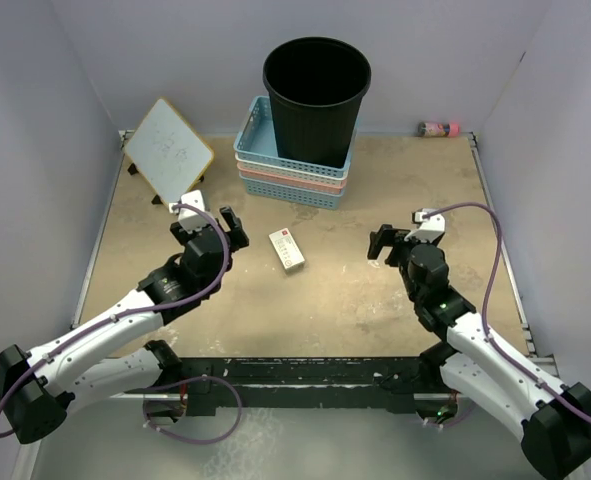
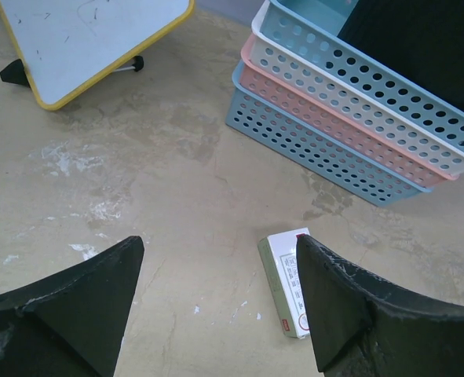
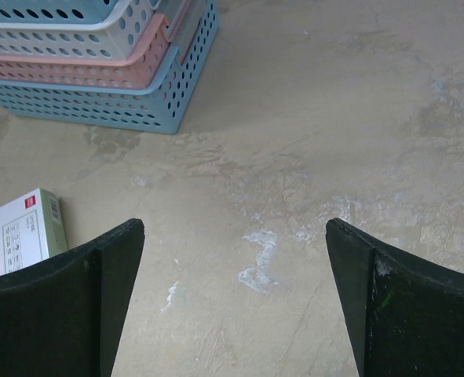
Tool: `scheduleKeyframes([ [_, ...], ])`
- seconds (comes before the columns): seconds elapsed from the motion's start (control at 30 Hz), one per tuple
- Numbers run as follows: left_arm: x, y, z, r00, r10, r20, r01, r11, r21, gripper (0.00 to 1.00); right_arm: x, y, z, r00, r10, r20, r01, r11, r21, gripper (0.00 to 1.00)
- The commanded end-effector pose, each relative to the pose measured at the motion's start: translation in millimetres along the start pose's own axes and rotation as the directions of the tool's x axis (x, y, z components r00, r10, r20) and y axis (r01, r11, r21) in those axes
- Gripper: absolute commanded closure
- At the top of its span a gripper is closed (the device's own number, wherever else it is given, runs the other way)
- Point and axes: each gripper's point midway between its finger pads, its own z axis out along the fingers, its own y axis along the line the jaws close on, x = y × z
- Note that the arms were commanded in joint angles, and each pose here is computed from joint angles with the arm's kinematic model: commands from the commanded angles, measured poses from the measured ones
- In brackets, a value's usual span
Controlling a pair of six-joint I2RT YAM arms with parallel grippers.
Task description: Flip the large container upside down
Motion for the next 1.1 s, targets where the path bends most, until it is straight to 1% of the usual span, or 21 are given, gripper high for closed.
scheduleKeyframes([
  [0.0,-4.4,-10.8,0.5,1.000,-0.024,0.014,0.023,0.999,0.040,0.24,-24.5,10.1,2.6,0.998,0.025,0.058,-0.023,0.999,-0.025,0.00],
  [0.43,-4.2,-6.3,0.7,0.999,-0.025,0.021,0.024,0.999,0.022,0.24,-19.3,8.8,3.0,0.998,0.042,0.041,-0.041,0.999,-0.015,0.00],
  [0.53,-1.9,-5.9,1.3,1.000,-0.023,0.019,0.023,1.000,0.021,0.24,-19.1,4.8,2.8,0.997,0.065,0.037,-0.066,0.998,0.013,0.00],
  [0.6,3.9,-14.5,2.0,1.000,-0.011,-0.007,0.012,0.998,0.061,0.24,-18.5,-6.3,2.5,0.997,0.071,0.038,-0.073,0.994,0.078,0.00],
  [0.7,29.9,-47.1,-1.0,0.994,0.031,-0.107,-0.005,0.973,0.232,0.24,-6.8,-19.0,0.6,0.987,0.160,0.011,-0.160,0.972,0.171,0.00],
  [0.73,42.0,-58.0,-3.5,0.989,0.036,-0.142,0.006,0.958,0.286,0.24,-1.0,-19.9,0.2,0.987,0.163,-0.019,-0.157,0.970,0.185,0.00],
  [0.8,67.9,-73.1,-9.4,0.978,0.043,-0.203,0.031,0.937,0.348,0.24,11.0,-12.8,2.1,0.985,0.148,-0.088,-0.133,0.978,0.160,0.00],
  [0.87,93.7,-83.6,-19.2,0.966,0.065,-0.250,0.036,0.924,0.380,0.24,27.8,-4.7,5.8,0.975,0.135,-0.176,-0.111,0.984,0.138,0.00],
  [0.93,106.2,-88.6,-24.3,0.961,0.080,-0.265,0.027,0.925,0.380,0.24,43.9,5.5,8.9,0.953,0.118,-0.278,-0.089,0.990,0.113,0.00],
  [1.0,105.6,-89.5,-24.5,0.963,0.091,-0.253,0.007,0.932,0.363,0.24,45.1,14.6,13.7,0.928,0.103,-0.358,-0.066,0.991,0.113,0.00],
  [1.07,94.2,-85.4,-19.5,0.971,0.093,-0.220,-0.019,0.948,0.317,0.24,22.7,18.5,21.4,0.915,0.098,-0.392,-0.033,0.985,0.167,0.00],
])
